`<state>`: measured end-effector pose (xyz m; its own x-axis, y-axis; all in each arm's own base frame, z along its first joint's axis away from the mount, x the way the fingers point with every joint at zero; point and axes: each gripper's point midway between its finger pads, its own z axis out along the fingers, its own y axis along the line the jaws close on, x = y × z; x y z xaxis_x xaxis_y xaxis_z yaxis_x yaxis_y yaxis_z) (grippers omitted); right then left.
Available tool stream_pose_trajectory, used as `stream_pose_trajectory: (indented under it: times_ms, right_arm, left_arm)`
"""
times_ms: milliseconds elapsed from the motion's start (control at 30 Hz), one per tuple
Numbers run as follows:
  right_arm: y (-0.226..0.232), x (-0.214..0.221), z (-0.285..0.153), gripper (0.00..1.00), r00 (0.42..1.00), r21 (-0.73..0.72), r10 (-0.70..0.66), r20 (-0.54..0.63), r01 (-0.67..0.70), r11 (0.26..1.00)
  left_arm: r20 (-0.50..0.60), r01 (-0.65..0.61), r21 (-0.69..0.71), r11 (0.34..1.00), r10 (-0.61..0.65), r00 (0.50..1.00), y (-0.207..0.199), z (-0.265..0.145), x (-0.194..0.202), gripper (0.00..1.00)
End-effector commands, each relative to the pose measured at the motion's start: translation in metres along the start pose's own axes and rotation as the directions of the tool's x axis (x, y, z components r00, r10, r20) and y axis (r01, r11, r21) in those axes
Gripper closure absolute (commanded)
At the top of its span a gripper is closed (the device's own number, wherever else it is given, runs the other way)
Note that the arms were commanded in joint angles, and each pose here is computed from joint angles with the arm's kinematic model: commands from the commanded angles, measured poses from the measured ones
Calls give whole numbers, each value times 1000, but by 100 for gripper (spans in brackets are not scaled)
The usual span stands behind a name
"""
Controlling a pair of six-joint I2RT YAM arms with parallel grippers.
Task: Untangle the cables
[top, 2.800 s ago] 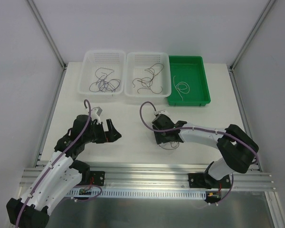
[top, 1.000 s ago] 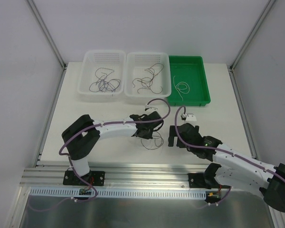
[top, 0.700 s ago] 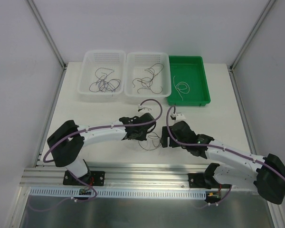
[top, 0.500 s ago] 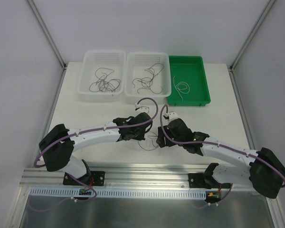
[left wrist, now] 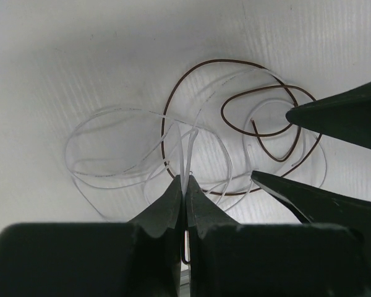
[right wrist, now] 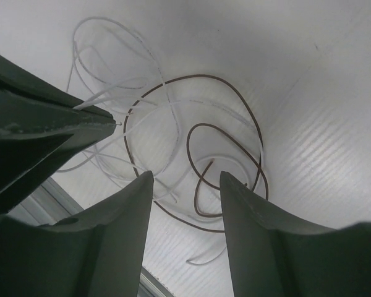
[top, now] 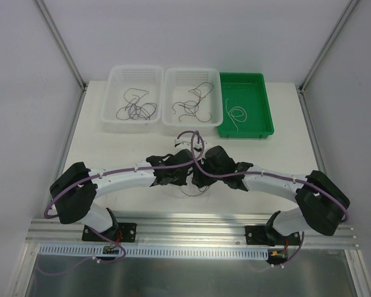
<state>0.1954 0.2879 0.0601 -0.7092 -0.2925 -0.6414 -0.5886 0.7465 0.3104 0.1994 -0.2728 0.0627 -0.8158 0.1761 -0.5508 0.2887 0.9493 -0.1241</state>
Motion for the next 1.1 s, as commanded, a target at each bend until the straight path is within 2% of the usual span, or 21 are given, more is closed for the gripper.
stream_pose_trajectory:
  times_ms: [0,300,400,433,533,567,667,833,933,1000,1067]
  right_arm:
    - [15,-16,9,50,999,-72,-45,27,47,996]
    - [10,-3,30,63,999,-85,-39,-30,37,996]
    - [11,-3,26,77,999,-90,-43,-23,40,995]
    - [9,-3,24,86,999,-85,-42,-18,40,996]
    - [6,-12,6,99,998,-55,-52,21,53,997]
    - [4,-14,-1,99,998,-41,-54,32,55,998]
    - [-7,-27,-32,99,994,16,-58,89,57,998]
    - [-41,-57,-112,99,964,174,-33,262,-14,985]
    - [-69,-69,-167,99,929,299,-15,370,-104,949]
    - [-94,-67,-200,99,913,410,-8,407,-174,895]
    - [-99,-79,-238,99,874,441,-15,486,-231,867]
  left_arm:
    - [42,19,39,999,-21,999,-7,-11,-7,100]
    - [52,17,33,999,-19,998,-4,-11,-7,100]
    - [58,13,15,1000,-14,998,1,-10,-7,100]
    - [59,13,10,1000,-13,998,3,-10,-6,100]
    - [66,16,-13,1000,-15,998,12,-9,-4,100]
    - [59,20,-28,999,-18,998,18,-8,0,100]
    - [55,67,-62,996,-63,996,40,-6,5,100]
    - [74,182,-112,977,-174,982,83,-8,8,100]
    - [94,246,-147,958,-234,968,109,-10,14,100]
    - [97,265,-172,949,-252,963,122,-10,22,100]
    - [116,307,-183,934,-290,950,135,-13,24,100]
